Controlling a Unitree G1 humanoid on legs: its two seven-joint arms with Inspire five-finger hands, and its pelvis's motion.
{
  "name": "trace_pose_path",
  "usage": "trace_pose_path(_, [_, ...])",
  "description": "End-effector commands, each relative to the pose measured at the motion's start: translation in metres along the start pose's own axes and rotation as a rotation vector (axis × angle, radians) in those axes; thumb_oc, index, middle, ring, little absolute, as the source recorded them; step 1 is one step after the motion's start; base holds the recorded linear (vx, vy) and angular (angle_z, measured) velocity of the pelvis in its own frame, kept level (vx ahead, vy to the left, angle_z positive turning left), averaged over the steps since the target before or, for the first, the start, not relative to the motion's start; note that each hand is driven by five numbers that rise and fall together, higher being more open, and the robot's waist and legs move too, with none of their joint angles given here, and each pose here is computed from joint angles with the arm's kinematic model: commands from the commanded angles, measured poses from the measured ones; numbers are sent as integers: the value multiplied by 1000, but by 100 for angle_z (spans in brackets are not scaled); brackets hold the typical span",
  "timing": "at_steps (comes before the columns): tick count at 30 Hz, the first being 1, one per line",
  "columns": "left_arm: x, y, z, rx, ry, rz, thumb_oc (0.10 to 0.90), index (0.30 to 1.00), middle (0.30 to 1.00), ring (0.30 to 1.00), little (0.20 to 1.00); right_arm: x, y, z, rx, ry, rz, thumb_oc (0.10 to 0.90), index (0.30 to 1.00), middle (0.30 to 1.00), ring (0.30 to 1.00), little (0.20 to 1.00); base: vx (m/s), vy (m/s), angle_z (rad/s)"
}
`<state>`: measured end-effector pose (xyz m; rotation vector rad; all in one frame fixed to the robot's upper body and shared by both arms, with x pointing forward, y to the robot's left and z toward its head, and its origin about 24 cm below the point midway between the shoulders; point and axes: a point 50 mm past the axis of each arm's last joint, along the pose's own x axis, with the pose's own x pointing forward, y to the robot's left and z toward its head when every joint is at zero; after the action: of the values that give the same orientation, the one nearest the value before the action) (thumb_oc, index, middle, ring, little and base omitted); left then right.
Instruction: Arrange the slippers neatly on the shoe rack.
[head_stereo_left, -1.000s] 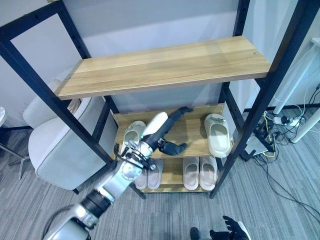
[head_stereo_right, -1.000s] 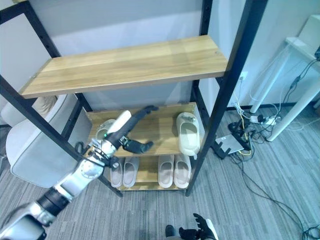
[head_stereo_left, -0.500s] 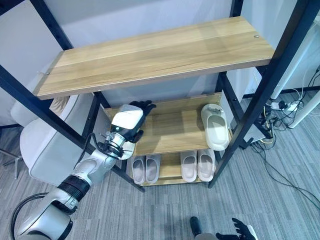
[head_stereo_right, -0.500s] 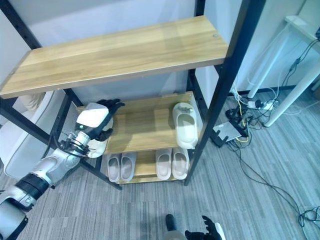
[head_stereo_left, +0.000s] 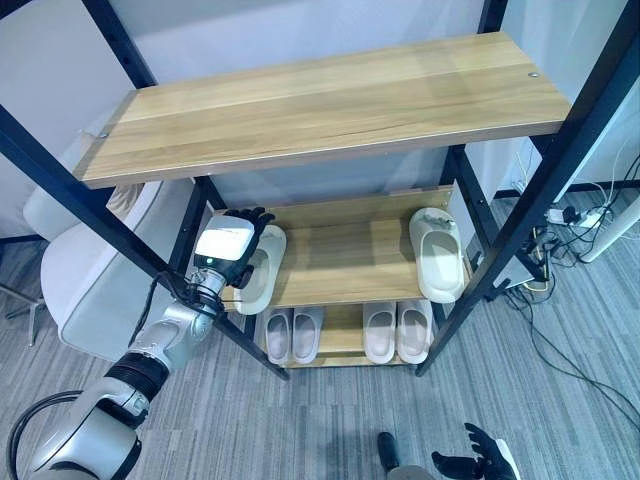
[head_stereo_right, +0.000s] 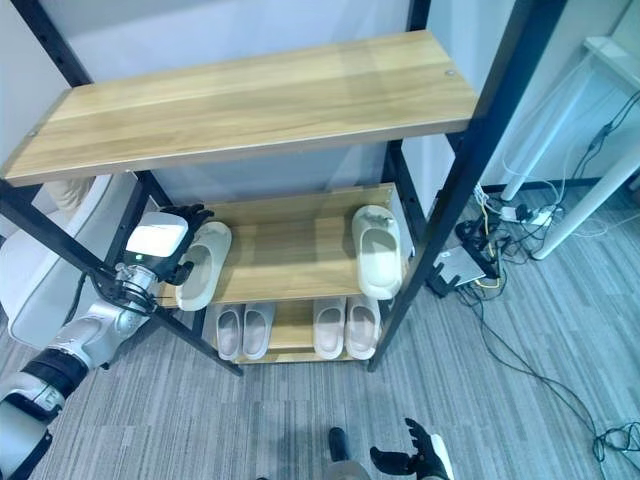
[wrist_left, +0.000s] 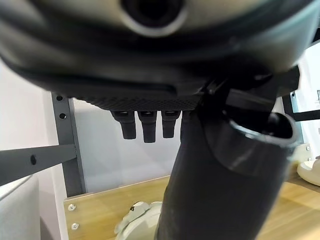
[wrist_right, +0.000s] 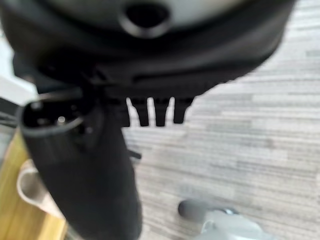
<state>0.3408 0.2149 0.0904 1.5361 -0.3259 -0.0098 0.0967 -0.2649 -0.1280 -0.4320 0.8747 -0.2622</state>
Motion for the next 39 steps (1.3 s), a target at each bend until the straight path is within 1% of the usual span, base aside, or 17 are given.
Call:
trace_pose_path(1, [31, 60, -21, -10, 80, 260, 800, 900, 900, 900, 900, -2, -7, 6, 107, -59, -70, 800, 900, 900, 900, 900, 0, 0, 0])
trace_pose_path(7, [37, 61, -18, -34, 94, 271, 800, 900, 900, 900, 900, 2, -9, 15, 99, -83, -82, 800, 900, 900, 900, 900, 0, 0, 0])
trace_pose_path(13, [47, 63, -18, 72, 96, 263, 800, 900, 900, 900, 900, 5, -9, 16, 146, -73, -108, 800, 900, 900, 900, 900, 12, -4, 0])
trace_pose_path(19, [48, 65, -22, 95, 122, 274, 800, 900, 900, 900, 900, 5, -11, 17, 158, -73, -136, 800, 900, 900, 900, 900, 33, -11, -4])
trace_pose_path(20, [48, 65, -22, 118, 117, 275, 800, 900, 900, 900, 900, 6, -11, 18, 174, -75, -142, 800, 900, 900, 900, 900, 0, 0, 0])
trace_pose_path(21, [49, 64, -21, 138, 113, 263, 800, 900, 900, 900, 900, 7, -13, 19, 244, -64, -163, 800, 900, 900, 900, 900, 0, 0, 0])
trace_pose_path(23, [50, 60, -20, 161, 117, 241, 800, 900, 900, 900, 900, 7, -13, 17, 266, -54, -172, 800, 900, 900, 900, 900, 0, 0, 0])
trace_pose_path(24, [50, 58, -21, 161, 126, 232, 769, 853, 853, 853, 853, 7, -14, 17, 269, -54, -174, 800, 900, 900, 900, 900, 22, 2, -4])
trace_pose_path(25, [51, 53, -22, 166, 139, 208, 450, 375, 375, 375, 375, 7, -13, 17, 262, -53, -170, 800, 900, 900, 900, 900, 20, 8, -7])
trace_pose_path(26, [51, 51, -23, 170, 148, 193, 400, 300, 300, 300, 300, 7, -13, 18, 260, -55, -170, 800, 900, 900, 900, 900, 16, 7, -8])
trace_pose_path(27, [51, 51, -22, 170, 148, 193, 400, 300, 300, 300, 300, 7, -13, 18, 261, -55, -170, 800, 900, 900, 900, 900, 28, 10, -8])
trace_pose_path(29, [51, 40, -23, 163, 174, 149, 400, 300, 300, 300, 300, 8, -13, 19, 255, -60, -171, 800, 900, 900, 900, 900, 28, 7, -4])
trace_pose_path(32, [51, 35, -22, 134, 202, 152, 400, 300, 300, 300, 300, 8, -13, 19, 246, -63, -174, 800, 900, 900, 900, 900, 11, 0, 0])
trace_pose_path(33, [49, 28, -21, 115, 218, 140, 400, 300, 300, 300, 300, 8, -14, 20, 240, -71, -180, 800, 900, 900, 900, 900, 32, -5, -2])
trace_pose_path(39, [46, 15, -15, 102, 215, 116, 400, 300, 300, 300, 300, 8, -14, 22, 225, -82, -194, 800, 900, 900, 900, 900, 8, -5, -4])
